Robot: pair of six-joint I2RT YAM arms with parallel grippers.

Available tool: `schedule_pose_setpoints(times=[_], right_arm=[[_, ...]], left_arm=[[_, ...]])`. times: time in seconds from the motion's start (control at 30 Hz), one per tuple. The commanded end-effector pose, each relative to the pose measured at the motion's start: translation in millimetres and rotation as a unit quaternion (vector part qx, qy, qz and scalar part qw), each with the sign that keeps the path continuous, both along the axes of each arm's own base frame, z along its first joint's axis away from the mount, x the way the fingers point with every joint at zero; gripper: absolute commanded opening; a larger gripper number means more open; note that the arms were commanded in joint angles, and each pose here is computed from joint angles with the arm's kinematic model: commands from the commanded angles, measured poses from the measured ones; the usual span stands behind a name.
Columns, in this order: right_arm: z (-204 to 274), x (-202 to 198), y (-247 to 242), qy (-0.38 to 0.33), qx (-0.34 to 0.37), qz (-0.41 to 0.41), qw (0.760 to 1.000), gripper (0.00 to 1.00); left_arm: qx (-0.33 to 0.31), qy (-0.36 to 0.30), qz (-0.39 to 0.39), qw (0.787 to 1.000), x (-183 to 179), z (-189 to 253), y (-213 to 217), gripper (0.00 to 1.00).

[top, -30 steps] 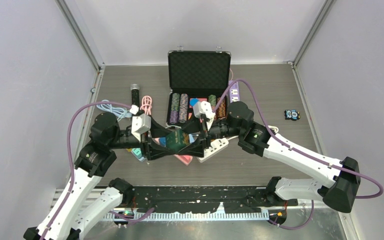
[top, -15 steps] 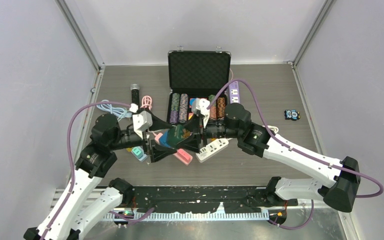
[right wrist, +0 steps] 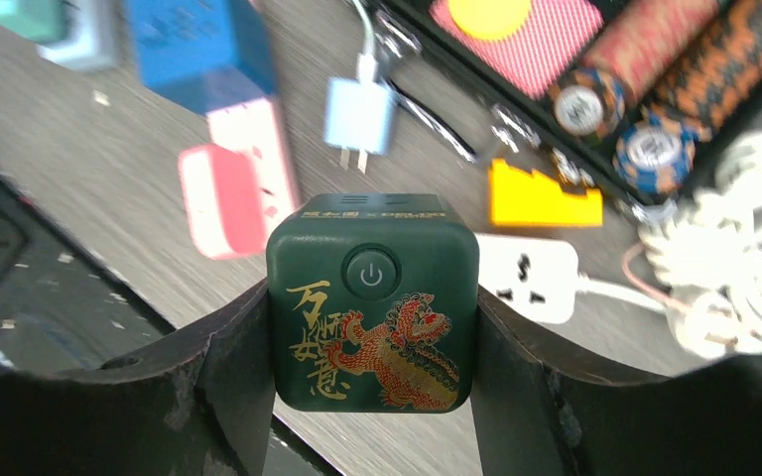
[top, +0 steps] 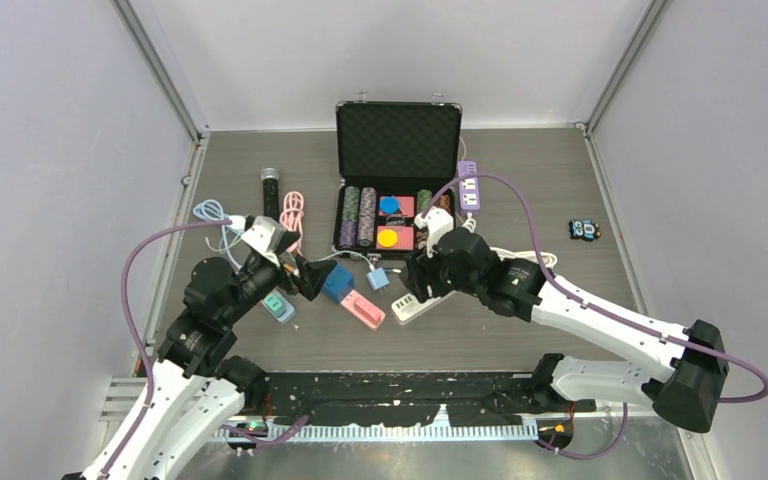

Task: Insert the plug

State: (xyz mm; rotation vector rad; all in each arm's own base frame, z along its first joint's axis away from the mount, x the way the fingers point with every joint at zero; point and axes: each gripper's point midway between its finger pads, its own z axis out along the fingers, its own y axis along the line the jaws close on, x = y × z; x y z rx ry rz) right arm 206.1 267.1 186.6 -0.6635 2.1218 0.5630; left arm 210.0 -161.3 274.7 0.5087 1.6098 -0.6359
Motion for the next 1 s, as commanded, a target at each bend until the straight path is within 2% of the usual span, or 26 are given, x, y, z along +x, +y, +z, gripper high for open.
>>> schedule_pose_setpoints(times=[0.0,0.27,0.97], right_arm=[[-24.5,11.5,-27.6,0.006,-0.046,-0.073,0.996,0.05],[-65.6,19.1,-24.8,0.050,-0.069,-0.079,0.993,0.05],[-94.9,14.5,-30.1,0.103,-0.088,-0.078,0.988,0.05]], left_arm=[[-0.039,-0.023,0.041,0.998,9.2,29.5,8.2,1.00],[0.003,0.007,0.015,1.000,7.1,20.7,1.8,1.00],[0.011,-0.003,0.037,0.999,12.7,16.8,8.7,0.99]])
